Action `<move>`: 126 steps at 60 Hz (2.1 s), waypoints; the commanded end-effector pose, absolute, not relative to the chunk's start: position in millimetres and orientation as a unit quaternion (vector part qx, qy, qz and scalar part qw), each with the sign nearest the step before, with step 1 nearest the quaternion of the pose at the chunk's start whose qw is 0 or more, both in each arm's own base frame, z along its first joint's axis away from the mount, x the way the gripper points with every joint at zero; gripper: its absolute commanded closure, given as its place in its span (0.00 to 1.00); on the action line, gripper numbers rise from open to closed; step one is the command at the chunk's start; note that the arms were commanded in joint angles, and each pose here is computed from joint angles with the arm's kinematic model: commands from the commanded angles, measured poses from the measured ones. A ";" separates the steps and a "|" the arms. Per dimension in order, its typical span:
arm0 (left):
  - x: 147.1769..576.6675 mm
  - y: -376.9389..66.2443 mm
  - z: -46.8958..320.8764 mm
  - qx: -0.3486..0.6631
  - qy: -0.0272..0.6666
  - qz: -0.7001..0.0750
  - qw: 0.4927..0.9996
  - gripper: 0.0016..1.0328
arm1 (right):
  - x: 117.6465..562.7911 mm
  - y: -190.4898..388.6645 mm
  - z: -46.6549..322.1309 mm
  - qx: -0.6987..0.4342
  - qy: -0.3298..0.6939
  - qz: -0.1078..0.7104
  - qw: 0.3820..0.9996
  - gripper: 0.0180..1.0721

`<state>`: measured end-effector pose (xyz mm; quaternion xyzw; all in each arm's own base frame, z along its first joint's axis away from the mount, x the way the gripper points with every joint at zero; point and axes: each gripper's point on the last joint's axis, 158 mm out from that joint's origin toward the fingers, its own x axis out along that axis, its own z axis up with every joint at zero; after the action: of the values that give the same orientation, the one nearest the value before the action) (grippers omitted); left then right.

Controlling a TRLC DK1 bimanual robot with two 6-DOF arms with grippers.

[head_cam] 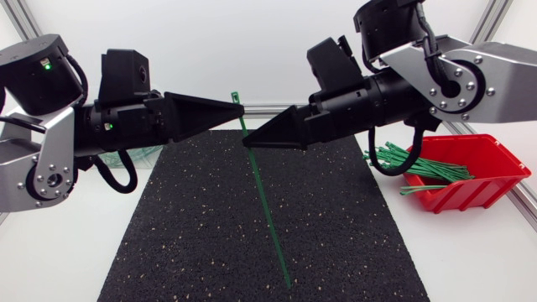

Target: Take a green cable tie from the red box, thread the tail through the head to close it, then place it in the transparent bin on the left.

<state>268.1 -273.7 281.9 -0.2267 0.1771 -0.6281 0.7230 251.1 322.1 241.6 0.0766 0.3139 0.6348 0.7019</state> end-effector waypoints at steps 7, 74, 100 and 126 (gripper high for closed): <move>266.3 -275.5 287.5 -0.232 0.174 -0.631 0.720 0.81 | 254.0 317.9 229.4 0.094 0.333 0.625 0.699 0.95; 263.8 -281.7 282.0 -0.230 0.179 -0.635 0.716 0.92 | 246.3 315.3 241.0 0.095 0.315 0.637 0.697 0.95; 266.3 -280.7 281.6 -0.232 0.180 -0.632 0.718 0.97 | 223.4 325.7 249.8 0.087 0.302 0.670 0.673 0.95; 269.2 -276.6 283.0 -0.231 0.174 -0.628 0.723 0.97 | 232.7 322.2 248.6 0.077 0.294 0.650 0.696 0.95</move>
<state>266.8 -277.7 283.3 -0.2259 0.1730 -0.6288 0.7237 236.7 324.0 248.0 0.0751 0.2950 0.6532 0.6934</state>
